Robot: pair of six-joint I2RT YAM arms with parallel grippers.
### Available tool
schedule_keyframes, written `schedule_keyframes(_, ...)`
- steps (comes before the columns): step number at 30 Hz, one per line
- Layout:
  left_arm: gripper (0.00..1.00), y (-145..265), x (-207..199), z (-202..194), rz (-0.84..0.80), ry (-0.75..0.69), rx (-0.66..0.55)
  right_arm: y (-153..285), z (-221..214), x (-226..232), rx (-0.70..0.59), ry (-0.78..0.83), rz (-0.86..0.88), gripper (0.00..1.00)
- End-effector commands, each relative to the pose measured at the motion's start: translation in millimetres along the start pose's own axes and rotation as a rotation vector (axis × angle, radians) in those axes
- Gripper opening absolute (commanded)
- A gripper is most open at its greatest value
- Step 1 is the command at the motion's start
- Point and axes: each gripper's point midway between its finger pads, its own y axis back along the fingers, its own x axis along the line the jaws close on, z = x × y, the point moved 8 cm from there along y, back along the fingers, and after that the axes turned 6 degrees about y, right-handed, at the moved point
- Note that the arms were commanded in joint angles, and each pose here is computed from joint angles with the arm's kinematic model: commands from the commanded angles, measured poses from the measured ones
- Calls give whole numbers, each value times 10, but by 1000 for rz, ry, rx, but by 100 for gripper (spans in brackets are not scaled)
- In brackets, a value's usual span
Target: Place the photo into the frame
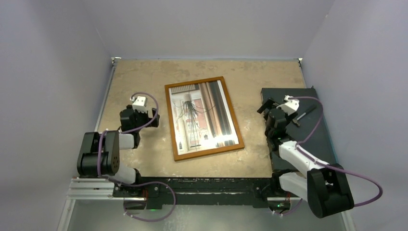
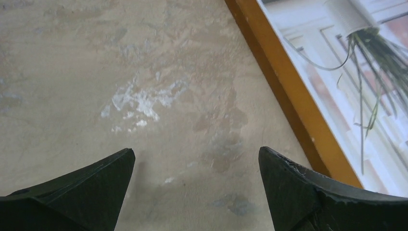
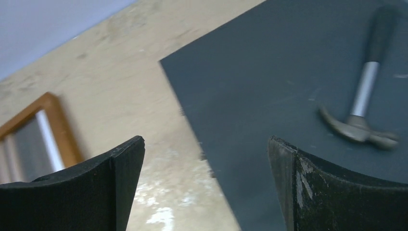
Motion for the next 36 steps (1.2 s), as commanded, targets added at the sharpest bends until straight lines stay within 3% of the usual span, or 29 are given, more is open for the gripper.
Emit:
schedule_keyframes(1,100,-8,4,199,21,-58,-335,62,229,-239,-261,11,-122,99)
schedule_keyframes(6,100,26,-66,57,-46,-110,-382,15,85,-269,-343,39,-81,99)
schedule_keyframes(10,100,4,-39,55,9,-88,-377,-100,68,-180,-412,115,-18,99)
schedule_keyframes(12,100,-40,53,42,102,-29,-328,-182,21,-132,-399,167,34,99)
schedule_keyframes(16,100,-154,35,84,169,-47,-295,-313,-103,-93,-381,230,142,99)
schedule_keyframes(36,100,-166,0,85,181,-53,-301,-415,-64,-164,-381,228,110,99)
